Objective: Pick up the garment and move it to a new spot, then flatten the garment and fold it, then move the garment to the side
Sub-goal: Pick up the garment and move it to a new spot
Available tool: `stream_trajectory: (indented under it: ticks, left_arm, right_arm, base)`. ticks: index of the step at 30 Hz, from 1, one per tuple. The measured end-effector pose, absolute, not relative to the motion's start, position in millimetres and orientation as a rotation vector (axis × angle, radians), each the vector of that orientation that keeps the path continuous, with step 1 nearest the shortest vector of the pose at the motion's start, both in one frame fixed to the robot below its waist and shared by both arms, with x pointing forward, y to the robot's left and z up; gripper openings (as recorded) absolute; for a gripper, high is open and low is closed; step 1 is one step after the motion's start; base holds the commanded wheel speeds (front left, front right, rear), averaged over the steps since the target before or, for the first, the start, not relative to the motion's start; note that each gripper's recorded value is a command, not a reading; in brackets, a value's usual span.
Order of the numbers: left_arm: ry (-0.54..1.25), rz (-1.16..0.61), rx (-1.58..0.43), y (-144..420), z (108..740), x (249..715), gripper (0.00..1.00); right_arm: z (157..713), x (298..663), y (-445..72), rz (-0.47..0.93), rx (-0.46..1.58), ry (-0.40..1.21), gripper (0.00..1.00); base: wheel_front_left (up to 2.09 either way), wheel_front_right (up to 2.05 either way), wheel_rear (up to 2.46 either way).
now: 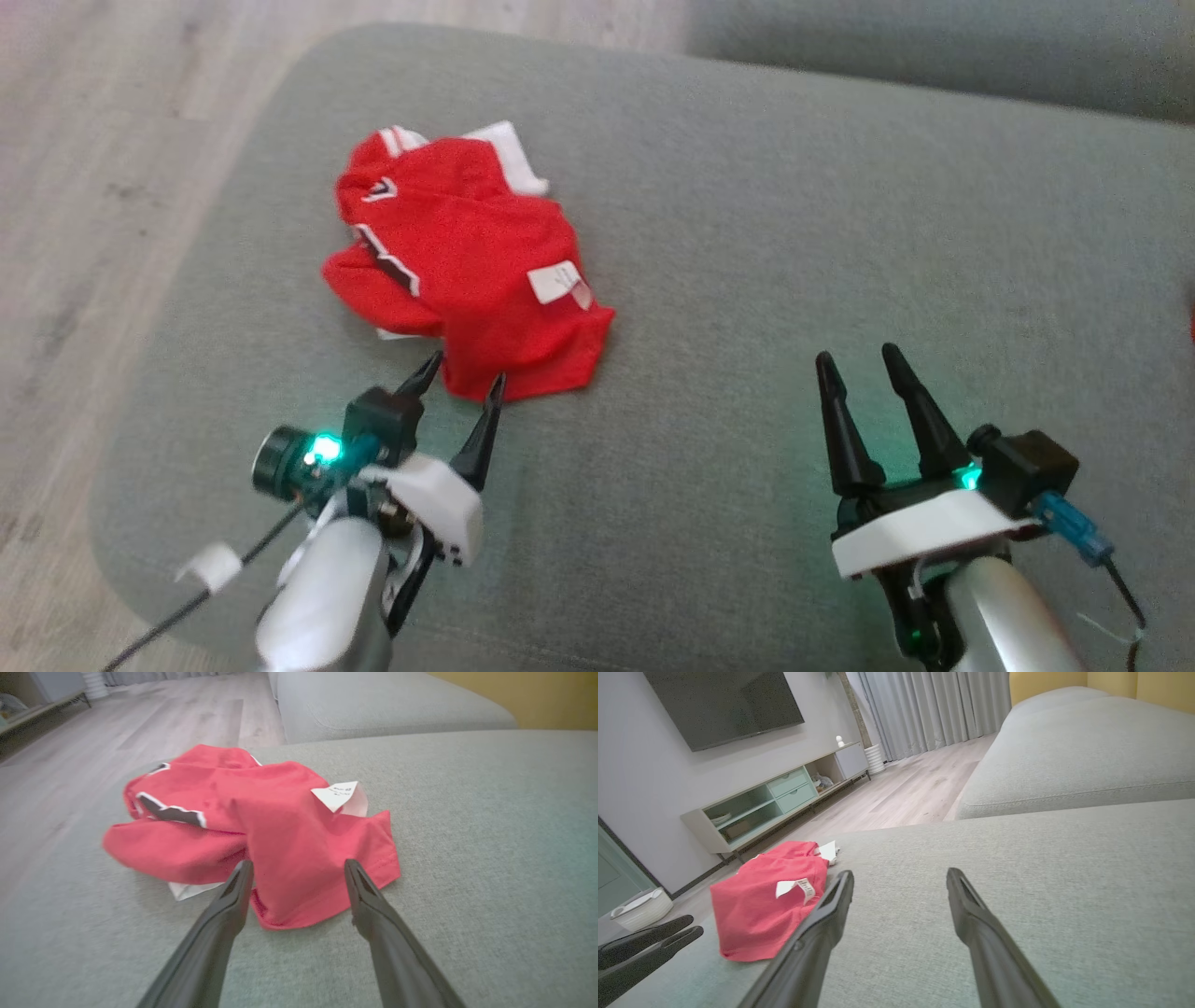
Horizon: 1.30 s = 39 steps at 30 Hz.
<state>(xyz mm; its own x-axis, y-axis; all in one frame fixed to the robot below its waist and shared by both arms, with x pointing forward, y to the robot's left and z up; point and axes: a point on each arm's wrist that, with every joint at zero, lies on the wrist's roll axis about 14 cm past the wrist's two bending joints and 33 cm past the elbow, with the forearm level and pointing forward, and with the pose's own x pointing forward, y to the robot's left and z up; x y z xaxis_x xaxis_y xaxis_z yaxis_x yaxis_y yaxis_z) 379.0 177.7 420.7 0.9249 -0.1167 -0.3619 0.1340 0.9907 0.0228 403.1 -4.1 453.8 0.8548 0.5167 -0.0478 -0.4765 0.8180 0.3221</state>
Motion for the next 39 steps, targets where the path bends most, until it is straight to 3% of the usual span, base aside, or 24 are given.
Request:
stream_trajectory:
  ticks: [13,14,16,21,26,34,39]
  left_arm:
    - [0.574,-0.275,0.063,140.5,360.9,411.9,1.00]
    - [0.581,-0.285,0.068,138.3,359.2,415.6,0.95]
    - [0.586,-0.299,0.074,134.6,358.3,423.8,0.00]
    - [0.521,-0.323,0.057,126.0,367.5,436.5,0.00]
    - [0.305,-0.306,0.060,122.5,410.4,455.7,0.00]
    - [-0.089,-0.451,0.007,53.0,528.9,482.4,0.00]
    - [-0.148,-0.567,-0.011,8.5,541.7,476.8,0.00]
  right_arm:
    - [427.7,424.9,-39.2,0.417,0.312,0.173,1.00]
    - [426.9,426.3,-41.0,0.412,0.311,0.173,1.00]
    - [426.4,429.2,-44.7,0.401,0.311,0.170,1.00]
    - [427.8,429.4,-53.1,0.378,0.306,0.164,1.00]
    - [441.6,426.5,-58.6,0.367,0.308,0.131,1.00]
    - [459.1,418.6,-83.1,0.303,0.316,0.085,1.00]
    - [461.8,413.8,-103.9,0.245,0.323,0.072,1.00]
  base:
    - [0.00,0.00,0.00]
    - [0.00,0.00,0.00]
    - [0.00,0.00,0.00]
    - [0.00,0.00,0.00]
    - [0.00,0.00,0.00]
    - [0.00,0.00,0.00]
    - [0.00,0.00,0.00]
